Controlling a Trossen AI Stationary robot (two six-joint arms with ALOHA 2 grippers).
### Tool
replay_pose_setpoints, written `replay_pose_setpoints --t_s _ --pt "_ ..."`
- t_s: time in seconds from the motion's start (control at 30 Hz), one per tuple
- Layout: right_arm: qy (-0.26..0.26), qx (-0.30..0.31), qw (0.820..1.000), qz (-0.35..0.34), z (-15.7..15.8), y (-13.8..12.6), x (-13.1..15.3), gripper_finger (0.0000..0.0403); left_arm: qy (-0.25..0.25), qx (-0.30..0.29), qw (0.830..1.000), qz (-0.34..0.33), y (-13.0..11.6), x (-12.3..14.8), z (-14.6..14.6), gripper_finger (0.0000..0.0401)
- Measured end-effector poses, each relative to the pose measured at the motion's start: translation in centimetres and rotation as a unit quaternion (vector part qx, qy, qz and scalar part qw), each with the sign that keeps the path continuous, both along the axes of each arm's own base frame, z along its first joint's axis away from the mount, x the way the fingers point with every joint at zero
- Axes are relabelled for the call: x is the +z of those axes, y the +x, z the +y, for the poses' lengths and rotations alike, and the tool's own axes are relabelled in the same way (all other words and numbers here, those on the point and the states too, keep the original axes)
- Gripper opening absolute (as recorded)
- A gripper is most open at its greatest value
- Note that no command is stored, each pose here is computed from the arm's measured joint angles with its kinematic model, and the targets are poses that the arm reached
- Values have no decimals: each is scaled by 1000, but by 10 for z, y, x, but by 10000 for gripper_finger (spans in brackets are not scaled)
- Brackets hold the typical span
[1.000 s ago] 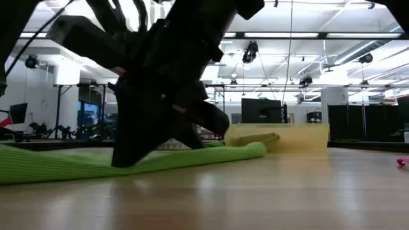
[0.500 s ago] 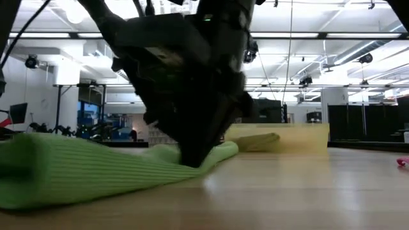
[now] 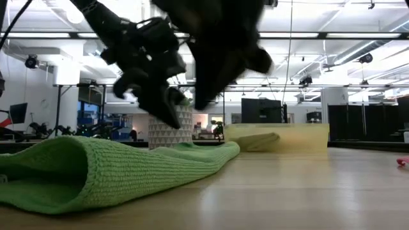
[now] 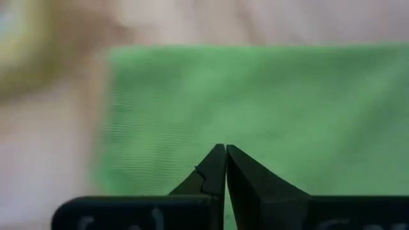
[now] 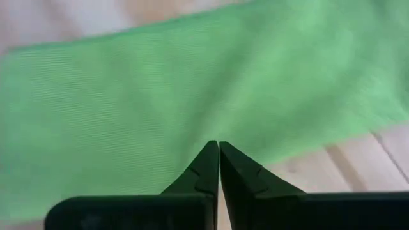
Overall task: Fold microfiber towels
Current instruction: Fold the green microfiber cloth
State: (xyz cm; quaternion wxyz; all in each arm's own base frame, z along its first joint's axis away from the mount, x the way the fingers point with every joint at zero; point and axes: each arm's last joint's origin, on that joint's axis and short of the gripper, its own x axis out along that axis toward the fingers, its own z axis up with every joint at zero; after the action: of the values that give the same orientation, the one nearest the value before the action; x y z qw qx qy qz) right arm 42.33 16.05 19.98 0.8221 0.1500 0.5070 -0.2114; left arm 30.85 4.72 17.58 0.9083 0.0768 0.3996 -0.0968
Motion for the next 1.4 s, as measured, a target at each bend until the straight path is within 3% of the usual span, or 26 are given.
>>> replay_pose_setpoints --t_s 0.13,0.3,0.37,0.57,0.73,0.97,1.2,1.4 --pt "20 -61 998 -23 -27 -6 -20 8 -75 -58 995 37 -22 -23 -14 0" --pt "62 -88 991 -84 -65 -11 -50 8 -113 -93 986 81 -52 -45 -48 0" --pt "69 -101 987 -107 -81 -15 -53 8 -115 -85 986 91 -63 -49 -63 0" --pt "59 -105 991 -63 -120 -39 -63 8 -125 -11 991 36 -64 -45 -110 0" --pt "68 -84 993 -51 -139 -47 -68 8 -129 35 991 30 -70 -49 -141 0" --pt "56 -58 996 -34 -152 -53 -72 8 -175 81 980 52 -63 -56 -175 0" --pt "0 -19 999 -43 -151 -58 -50 8 -154 117 981 9 -48 -33 -193 0" --pt "-30 85 990 -105 -117 -79 -12 8 -99 117 988 -2 -41 -3 -198 0"
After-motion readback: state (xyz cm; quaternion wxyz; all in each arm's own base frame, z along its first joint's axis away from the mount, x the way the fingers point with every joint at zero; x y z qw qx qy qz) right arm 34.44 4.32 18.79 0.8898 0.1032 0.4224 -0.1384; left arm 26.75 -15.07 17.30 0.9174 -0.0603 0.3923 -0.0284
